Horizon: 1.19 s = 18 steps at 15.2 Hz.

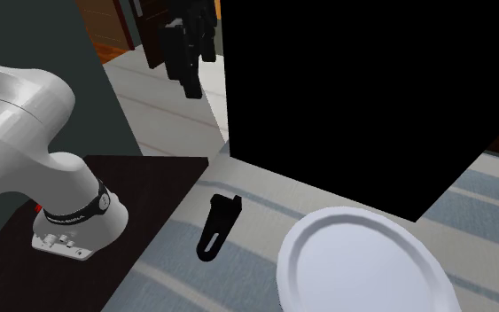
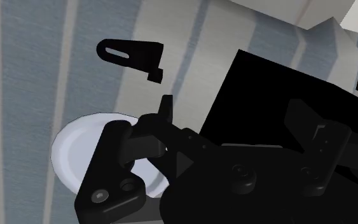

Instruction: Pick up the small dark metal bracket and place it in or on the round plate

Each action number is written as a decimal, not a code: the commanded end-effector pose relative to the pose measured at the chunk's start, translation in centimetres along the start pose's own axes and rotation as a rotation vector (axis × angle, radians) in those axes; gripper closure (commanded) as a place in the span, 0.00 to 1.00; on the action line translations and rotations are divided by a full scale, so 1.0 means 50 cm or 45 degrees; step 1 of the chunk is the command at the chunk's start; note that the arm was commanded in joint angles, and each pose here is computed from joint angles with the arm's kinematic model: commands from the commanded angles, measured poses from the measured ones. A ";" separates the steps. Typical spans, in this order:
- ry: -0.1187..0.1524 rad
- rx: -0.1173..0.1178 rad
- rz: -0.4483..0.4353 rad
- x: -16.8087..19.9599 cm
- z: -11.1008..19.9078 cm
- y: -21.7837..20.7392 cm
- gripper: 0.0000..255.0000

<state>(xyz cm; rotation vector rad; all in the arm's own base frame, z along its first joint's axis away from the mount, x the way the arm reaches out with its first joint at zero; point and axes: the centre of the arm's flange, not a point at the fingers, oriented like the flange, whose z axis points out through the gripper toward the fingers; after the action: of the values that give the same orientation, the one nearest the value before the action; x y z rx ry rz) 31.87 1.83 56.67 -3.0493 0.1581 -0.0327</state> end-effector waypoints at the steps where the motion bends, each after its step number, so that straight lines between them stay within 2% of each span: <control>1: 0.000 0.000 0.000 0.000 0.000 0.000 0.00; 16: 0.020 -0.103 -0.050 0.088 0.348 0.142 0.00; 18: 0.020 -0.105 -0.051 0.090 0.363 0.145 0.00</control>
<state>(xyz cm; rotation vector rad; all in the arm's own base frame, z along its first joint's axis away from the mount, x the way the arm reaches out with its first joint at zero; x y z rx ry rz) 35.91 -4.15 38.56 -3.1331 0.1038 -0.0517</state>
